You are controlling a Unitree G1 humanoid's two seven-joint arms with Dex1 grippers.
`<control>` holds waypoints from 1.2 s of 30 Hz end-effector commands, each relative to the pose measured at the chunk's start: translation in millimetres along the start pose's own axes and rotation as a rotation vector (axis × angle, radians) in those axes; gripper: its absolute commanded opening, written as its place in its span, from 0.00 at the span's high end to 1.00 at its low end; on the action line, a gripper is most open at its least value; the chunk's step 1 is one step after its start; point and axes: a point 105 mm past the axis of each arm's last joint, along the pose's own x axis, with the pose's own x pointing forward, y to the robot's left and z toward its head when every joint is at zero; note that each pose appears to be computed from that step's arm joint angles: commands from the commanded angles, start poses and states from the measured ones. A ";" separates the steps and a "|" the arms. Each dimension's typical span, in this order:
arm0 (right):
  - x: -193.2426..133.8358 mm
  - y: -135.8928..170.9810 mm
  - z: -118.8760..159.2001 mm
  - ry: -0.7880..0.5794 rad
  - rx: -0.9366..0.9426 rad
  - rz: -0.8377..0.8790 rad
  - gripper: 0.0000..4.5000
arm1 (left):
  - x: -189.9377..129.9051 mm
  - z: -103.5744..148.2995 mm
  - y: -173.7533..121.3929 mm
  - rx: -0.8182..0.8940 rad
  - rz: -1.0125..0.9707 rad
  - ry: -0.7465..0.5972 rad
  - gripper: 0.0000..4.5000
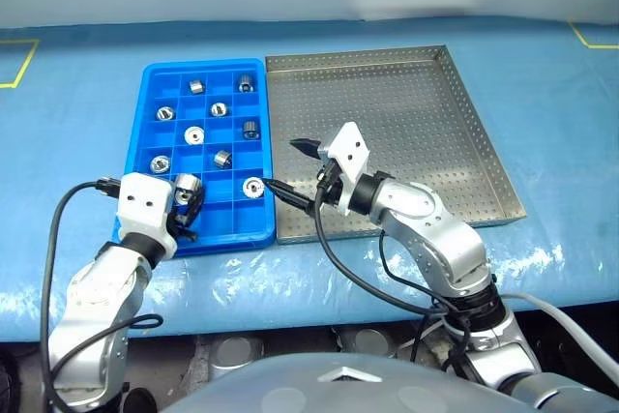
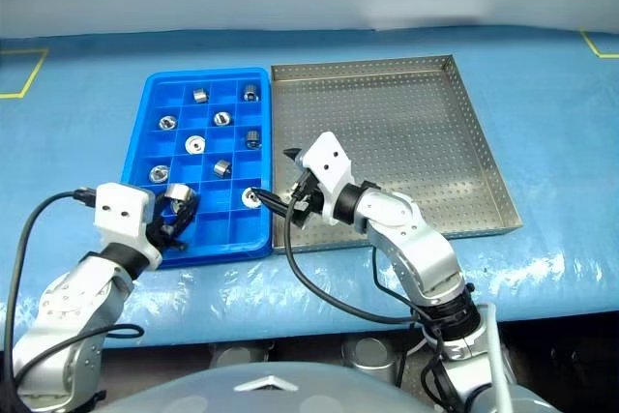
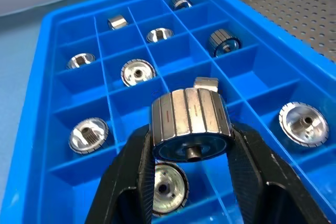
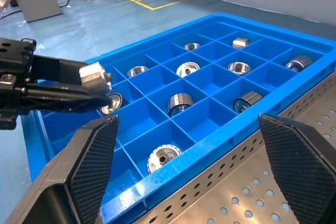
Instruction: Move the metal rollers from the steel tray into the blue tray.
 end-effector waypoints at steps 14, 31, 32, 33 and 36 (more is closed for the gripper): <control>-4.7 4.0 8.9 -0.059 -0.004 -0.039 0.00 | -19.6 -1.1 -23.0 0.091 -0.271 0.120 0.41; -35.3 -34.0 7.4 -0.053 -0.034 -0.209 0.00 | 12.8 57.1 29.1 -0.008 0.048 -0.324 0.01; -38.4 -37.6 5.5 -0.045 -0.039 -0.223 0.00 | 17.5 52.6 30.4 -0.016 0.056 -0.322 0.01; -39.9 -39.2 4.4 -0.041 -0.041 -0.230 0.00 | 20.0 50.3 31.1 -0.023 0.061 -0.324 0.01; -46.2 -44.9 1.5 -0.039 -0.038 -0.262 0.00 | 31.0 47.5 32.1 -0.010 0.075 -0.347 0.01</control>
